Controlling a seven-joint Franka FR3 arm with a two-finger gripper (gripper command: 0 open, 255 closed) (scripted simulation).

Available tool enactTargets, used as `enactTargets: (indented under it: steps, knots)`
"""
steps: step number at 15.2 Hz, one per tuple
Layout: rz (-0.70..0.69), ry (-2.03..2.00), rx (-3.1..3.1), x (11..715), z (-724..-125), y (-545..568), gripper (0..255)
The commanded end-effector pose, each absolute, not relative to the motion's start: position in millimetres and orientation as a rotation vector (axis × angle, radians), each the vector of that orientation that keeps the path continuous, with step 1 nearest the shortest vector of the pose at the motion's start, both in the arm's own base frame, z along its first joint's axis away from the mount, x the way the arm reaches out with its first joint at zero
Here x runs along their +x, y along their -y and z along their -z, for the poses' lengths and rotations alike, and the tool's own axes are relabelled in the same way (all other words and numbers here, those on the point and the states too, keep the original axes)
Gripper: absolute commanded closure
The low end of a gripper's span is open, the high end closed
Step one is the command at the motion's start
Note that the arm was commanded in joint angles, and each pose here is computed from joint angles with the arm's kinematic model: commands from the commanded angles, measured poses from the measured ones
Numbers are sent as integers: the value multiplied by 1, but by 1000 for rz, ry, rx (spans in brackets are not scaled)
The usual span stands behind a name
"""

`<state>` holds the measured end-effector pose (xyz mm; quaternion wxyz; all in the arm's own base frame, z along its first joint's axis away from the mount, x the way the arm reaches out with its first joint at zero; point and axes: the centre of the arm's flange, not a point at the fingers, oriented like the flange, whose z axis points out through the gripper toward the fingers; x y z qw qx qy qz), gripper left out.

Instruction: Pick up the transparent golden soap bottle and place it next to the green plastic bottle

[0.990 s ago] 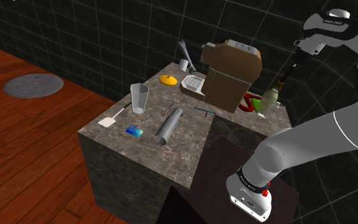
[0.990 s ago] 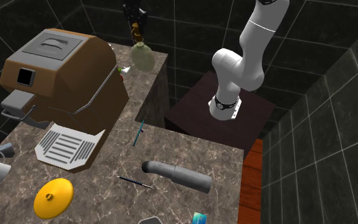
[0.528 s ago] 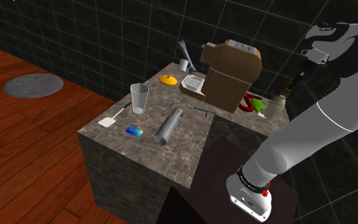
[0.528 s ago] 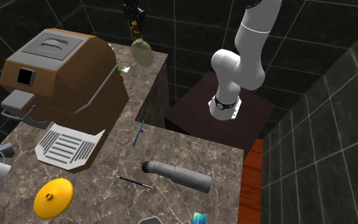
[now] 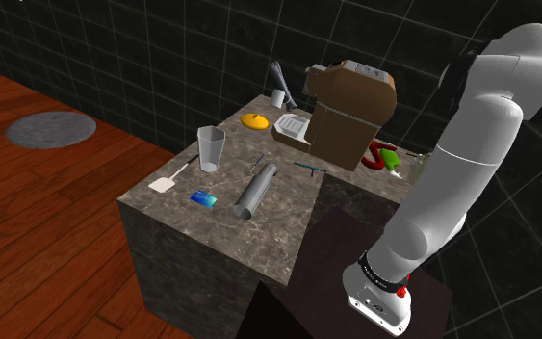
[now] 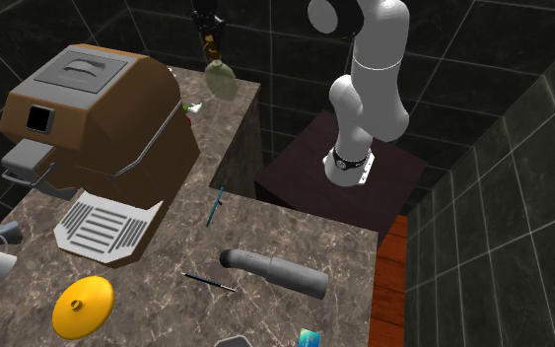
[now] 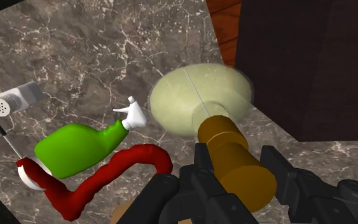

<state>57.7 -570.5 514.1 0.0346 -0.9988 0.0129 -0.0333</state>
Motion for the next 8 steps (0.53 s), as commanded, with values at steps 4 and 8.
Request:
enactTargets:
  steps: [4,8]
  knots:
    - [102,-40,-3072,57,-487,572,255]
    - [102,-40,-3072,57,-466,572,255]
